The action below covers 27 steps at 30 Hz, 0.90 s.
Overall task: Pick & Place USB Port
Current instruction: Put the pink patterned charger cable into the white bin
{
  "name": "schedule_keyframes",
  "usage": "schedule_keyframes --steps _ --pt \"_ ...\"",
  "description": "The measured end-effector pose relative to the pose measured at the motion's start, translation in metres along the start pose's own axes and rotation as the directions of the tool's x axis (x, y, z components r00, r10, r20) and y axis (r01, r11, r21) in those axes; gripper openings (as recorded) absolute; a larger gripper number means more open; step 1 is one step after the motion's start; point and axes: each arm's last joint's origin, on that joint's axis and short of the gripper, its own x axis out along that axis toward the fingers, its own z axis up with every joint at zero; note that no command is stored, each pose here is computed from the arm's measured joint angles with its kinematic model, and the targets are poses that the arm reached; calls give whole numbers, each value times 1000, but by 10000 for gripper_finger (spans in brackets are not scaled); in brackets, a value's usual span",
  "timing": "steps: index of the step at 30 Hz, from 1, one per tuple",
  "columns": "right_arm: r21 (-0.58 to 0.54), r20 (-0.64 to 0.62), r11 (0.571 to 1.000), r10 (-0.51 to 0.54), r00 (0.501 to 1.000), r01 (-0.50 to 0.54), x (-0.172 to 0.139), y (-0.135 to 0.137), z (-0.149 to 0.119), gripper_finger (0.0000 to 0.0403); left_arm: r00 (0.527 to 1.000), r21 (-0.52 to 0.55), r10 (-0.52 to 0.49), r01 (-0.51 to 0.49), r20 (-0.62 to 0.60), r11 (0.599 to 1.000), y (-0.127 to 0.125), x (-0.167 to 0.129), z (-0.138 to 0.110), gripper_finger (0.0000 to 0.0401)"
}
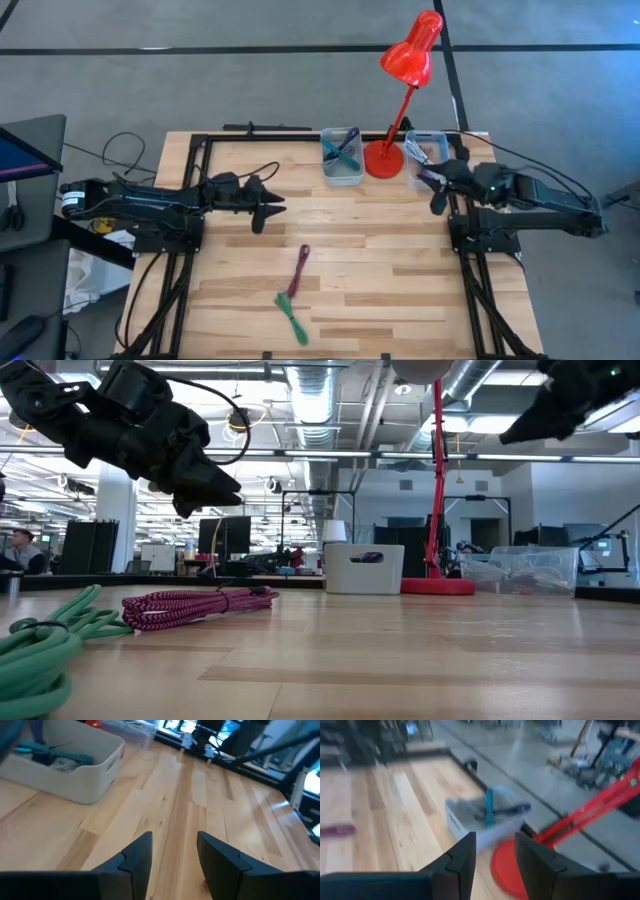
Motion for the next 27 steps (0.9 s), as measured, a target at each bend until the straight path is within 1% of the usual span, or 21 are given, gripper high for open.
schedule_keyframes --steps 2,5,7,12,15,18,20,23,25,27 --pt "11 58 1000 12 998 -12 -5 -1 3 128 1000 -35 19 -19 -4 999 0 0 -1 157" --pt "13 79 1000 20 997 -21 -10 -3 1 127 999 -89 37 -39 -16 995 -1 2 -4 160" --pt "12 87 1000 20 996 -21 -11 -4 1 127 998 -116 46 -51 -45 992 -2 6 -8 164" --pt "6 84 1000 19 996 -19 -11 -3 1 128 990 -107 82 -94 -118 990 -1 18 -23 168" --pt "5 82 1000 19 996 -20 -11 -3 1 127 989 -71 118 -124 -93 990 3 26 -26 167" --pt "5 83 1000 19 996 -19 -11 -3 1 125 989 -69 133 -138 -69 988 8 32 -27 166" --pt "5 83 1000 19 996 -19 -11 -3 1 125 990 -92 109 -118 -93 989 12 34 -31 166" --pt "5 83 1000 19 996 -19 -11 -3 1 125 990 -185 2 -29 -141 982 11 36 -35 166" --pt "6 83 1000 19 996 -19 -11 -3 1 125 982 -255 -79 34 -171 966 8 38 -39 166" --pt "6 83 1000 19 996 -19 -11 -3 1 124 971 -319 -137 69 -194 945 4 39 -42 166"
